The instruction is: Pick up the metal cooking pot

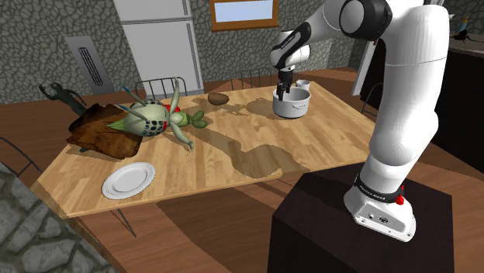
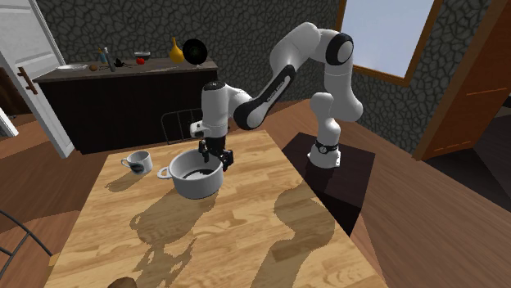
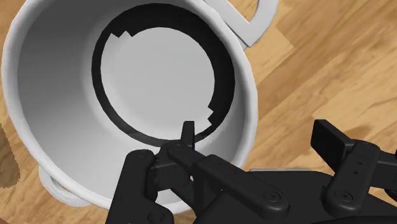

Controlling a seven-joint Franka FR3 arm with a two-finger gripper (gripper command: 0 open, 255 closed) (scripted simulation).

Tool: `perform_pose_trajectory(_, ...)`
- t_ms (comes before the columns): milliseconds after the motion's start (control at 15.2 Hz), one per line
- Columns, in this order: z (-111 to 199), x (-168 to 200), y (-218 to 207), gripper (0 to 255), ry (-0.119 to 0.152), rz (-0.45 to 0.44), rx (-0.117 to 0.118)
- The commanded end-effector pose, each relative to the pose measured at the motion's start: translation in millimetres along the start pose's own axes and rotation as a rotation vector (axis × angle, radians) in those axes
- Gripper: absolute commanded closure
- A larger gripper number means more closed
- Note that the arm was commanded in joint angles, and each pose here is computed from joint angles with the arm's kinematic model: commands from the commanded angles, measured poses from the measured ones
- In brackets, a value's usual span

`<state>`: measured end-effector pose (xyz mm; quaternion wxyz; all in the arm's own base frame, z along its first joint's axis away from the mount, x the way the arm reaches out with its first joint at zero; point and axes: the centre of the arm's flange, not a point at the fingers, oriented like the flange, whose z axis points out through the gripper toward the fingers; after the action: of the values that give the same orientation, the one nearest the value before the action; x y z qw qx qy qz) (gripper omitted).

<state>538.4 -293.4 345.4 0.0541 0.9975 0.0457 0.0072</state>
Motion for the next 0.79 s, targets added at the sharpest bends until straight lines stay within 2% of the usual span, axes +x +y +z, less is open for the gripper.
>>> perform_pose_trajectory(0,10,2,3,0,0.001,-0.001,0.001)
perform_pose_trajectory(462,39,2,0,0,0.001,-0.001,0.000)
perform_pose_trajectory(528,39,2,0,255,0.001,-0.001,0.001)
perform_pose_trajectory(726,39,2,0,255,0.001,-0.001,0.001)
